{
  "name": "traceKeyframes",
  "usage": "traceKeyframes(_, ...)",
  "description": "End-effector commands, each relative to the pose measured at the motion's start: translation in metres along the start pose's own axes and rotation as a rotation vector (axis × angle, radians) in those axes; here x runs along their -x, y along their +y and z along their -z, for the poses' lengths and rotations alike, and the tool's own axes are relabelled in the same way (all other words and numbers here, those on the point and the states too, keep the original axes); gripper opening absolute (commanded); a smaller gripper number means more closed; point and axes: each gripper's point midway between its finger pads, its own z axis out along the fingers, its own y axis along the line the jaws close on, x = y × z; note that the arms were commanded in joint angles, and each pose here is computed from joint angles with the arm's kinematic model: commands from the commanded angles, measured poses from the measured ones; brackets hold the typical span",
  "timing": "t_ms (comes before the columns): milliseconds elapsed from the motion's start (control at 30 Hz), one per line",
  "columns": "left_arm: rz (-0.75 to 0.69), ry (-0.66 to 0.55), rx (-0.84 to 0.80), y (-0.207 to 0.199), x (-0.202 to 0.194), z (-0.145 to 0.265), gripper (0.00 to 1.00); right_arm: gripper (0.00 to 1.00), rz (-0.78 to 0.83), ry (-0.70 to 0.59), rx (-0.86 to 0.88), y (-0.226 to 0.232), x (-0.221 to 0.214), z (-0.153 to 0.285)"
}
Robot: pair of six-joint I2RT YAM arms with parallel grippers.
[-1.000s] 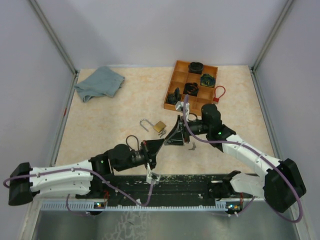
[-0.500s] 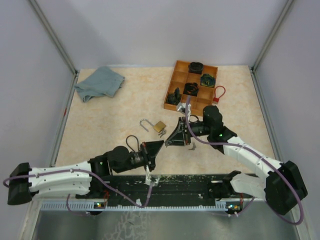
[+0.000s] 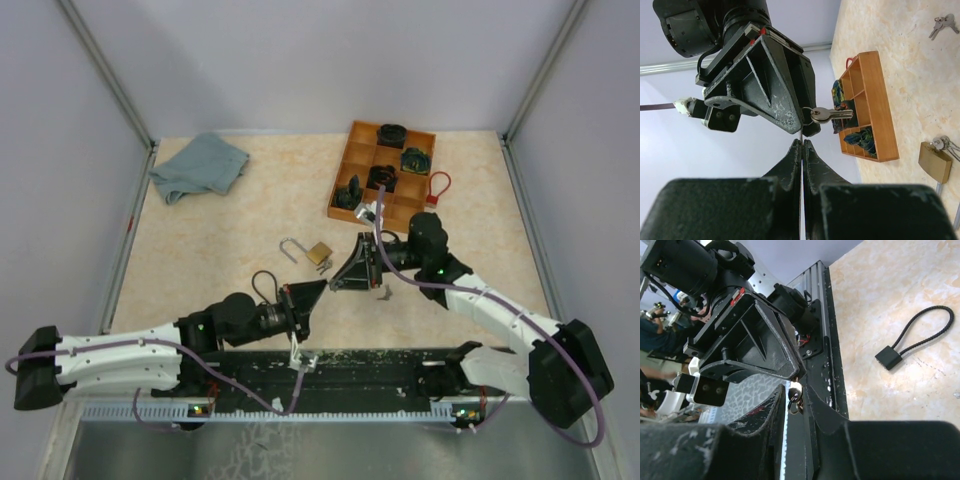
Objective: Unlock with the key
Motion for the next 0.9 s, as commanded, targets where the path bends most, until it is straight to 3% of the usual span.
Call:
traceKeyframes(0, -0.017, 0.008, -0.038, -0.013, 0.000, 0.001, 0.00, 0.21, 0.030, -0.038, 0.046, 0.010, 0.016, 0.001)
traceKeyframes(500, -0.032, 0.007, -0.048, -0.018, 0.001, -0.001, 0.00, 0.17, -0.072, -0.072, 0.026, -0.002, 0.014, -0.001)
traceKeyframes(700, -0.006, 0.017, -0.057, -0.025, -0.001, 0.001, 0.00, 0.02, -0.092, -0.090, 0.025, -0.006, 0.013, 0.002)
traceKeyframes(867, 0.054, 0.011, -0.064, -0.029, 0.001, 0.004, 0.14, 0.00, -0.064, -0.085, -0.005, -0.012, 0.008, 0.003)
